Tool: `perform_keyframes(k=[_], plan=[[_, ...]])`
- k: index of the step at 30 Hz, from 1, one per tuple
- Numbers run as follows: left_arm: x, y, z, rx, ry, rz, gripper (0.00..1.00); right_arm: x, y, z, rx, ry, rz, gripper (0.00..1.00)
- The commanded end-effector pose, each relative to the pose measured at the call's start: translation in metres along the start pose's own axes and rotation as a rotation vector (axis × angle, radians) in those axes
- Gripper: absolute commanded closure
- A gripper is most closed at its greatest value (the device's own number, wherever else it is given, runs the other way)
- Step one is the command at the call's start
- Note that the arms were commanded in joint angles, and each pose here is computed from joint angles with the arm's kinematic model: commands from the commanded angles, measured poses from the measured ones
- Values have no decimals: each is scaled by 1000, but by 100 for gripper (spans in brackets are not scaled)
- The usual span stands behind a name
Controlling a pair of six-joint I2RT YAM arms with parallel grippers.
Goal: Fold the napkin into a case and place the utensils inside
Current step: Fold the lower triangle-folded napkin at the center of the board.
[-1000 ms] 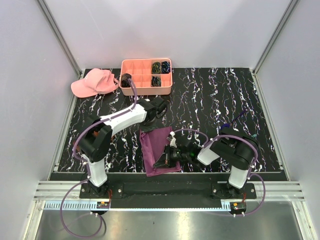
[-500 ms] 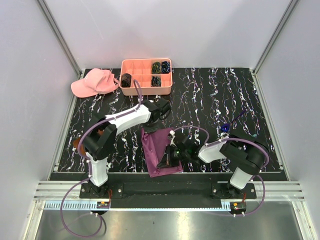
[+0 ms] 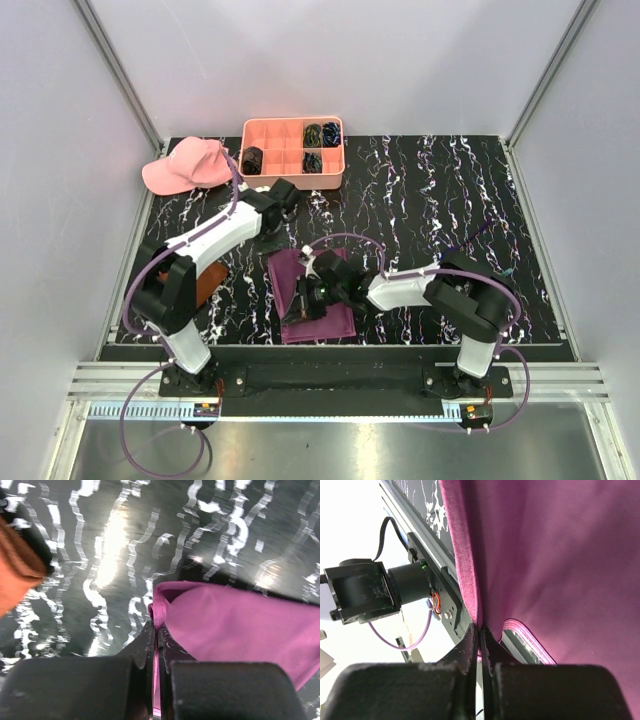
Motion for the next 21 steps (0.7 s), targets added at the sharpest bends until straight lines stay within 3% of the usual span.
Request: perform_keyframes(k=[1, 7, 14, 21], plan=[[-36, 12, 16, 18, 74, -205, 100, 24, -4, 1, 15, 1, 182, 100], [-38, 9, 25, 23, 94, -198, 100, 26, -1, 2, -2, -7, 180, 100], [-37, 11, -23, 75, 61, -197, 100, 36, 19, -10, -24, -44, 154, 100], [-34, 0, -60, 83, 60, -179, 100, 45, 46, -54, 9, -142, 110, 100]])
Point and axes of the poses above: each gripper's point midway between its finger pads, its own y axis back along the fingers, its own z axis along the line the jaws close on, x = y × z, the point moved 8 cm from there along y, back along the fingers, and after that the axes turned 8 degrees about -y, right-handed, at the moved point
